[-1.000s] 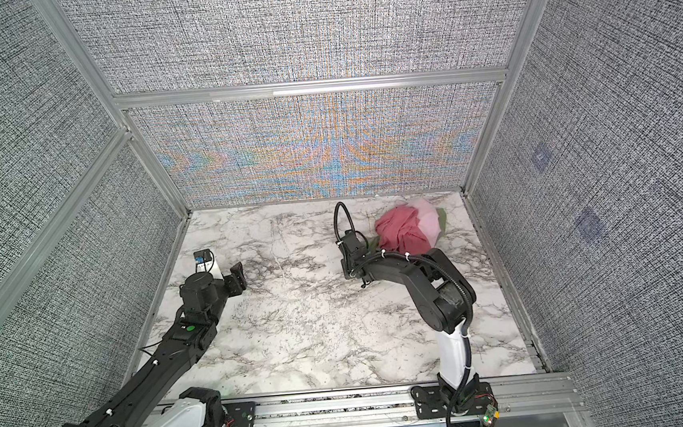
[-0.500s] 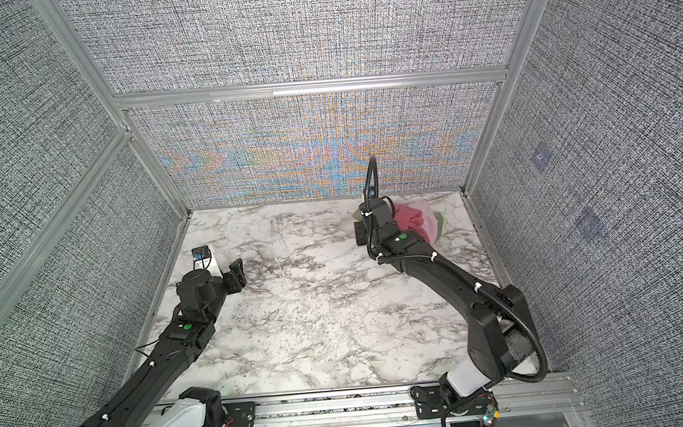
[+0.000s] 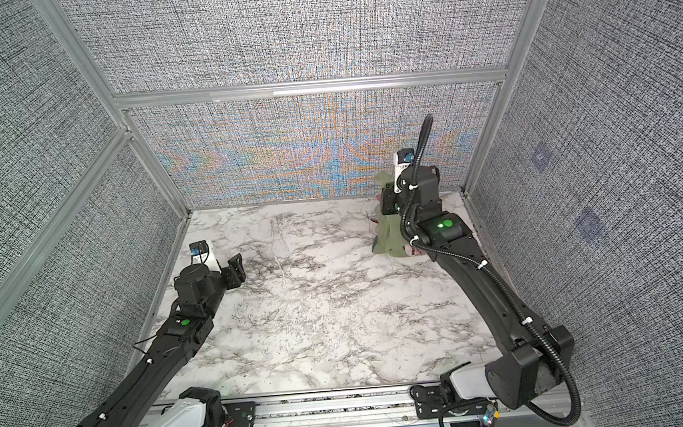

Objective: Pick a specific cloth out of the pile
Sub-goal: 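Grasp the green shirt with the right gripper and lift it up, then carry the green shirt toward the left gripper and lower it, then lay the green shirt on the table while the left gripper reaches toward it, then grasp the green shirt with the left gripper while the right gripper withdraws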

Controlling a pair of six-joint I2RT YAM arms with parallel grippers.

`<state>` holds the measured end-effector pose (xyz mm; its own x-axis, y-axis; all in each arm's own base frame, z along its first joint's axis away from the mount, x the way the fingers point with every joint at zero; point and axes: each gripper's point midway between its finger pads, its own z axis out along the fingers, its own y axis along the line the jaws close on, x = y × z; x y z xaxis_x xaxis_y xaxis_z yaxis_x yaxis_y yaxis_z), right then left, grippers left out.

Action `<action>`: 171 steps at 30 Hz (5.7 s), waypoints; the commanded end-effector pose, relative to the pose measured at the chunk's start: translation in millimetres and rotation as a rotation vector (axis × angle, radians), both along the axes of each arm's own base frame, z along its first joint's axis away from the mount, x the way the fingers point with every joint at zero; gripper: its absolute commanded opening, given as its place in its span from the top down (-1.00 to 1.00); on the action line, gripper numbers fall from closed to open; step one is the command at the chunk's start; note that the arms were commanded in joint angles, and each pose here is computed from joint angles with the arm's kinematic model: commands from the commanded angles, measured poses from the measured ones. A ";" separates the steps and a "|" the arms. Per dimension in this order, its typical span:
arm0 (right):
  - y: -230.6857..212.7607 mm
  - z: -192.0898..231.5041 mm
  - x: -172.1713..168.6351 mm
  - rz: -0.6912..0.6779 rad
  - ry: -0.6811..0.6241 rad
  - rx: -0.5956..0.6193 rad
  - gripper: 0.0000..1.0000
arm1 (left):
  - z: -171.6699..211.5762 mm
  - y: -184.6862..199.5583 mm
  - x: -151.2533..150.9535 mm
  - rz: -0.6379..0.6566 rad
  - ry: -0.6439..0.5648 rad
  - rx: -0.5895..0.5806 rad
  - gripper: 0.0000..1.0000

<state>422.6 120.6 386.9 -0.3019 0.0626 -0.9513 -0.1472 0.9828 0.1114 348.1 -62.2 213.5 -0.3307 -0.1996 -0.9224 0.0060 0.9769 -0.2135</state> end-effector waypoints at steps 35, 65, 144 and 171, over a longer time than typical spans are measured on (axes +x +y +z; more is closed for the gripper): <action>100.5 193.0 -94.4 0.644 -0.282 0.269 1.00 | 72.9 15.2 -22.7 0.066 -0.029 -0.048 -0.41; 355.0 56.4 -68.1 1.008 0.019 0.261 1.00 | 136.4 57.3 -101.7 0.178 -0.098 -0.005 -0.44; 70.2 -216.6 -131.9 0.251 0.294 0.228 -0.39 | -161.9 -243.9 -7.7 -0.330 0.575 0.240 -0.12; 57.3 -214.7 -135.0 0.204 0.270 0.236 -0.39 | -157.9 -272.9 7.7 -0.396 0.553 0.228 1.00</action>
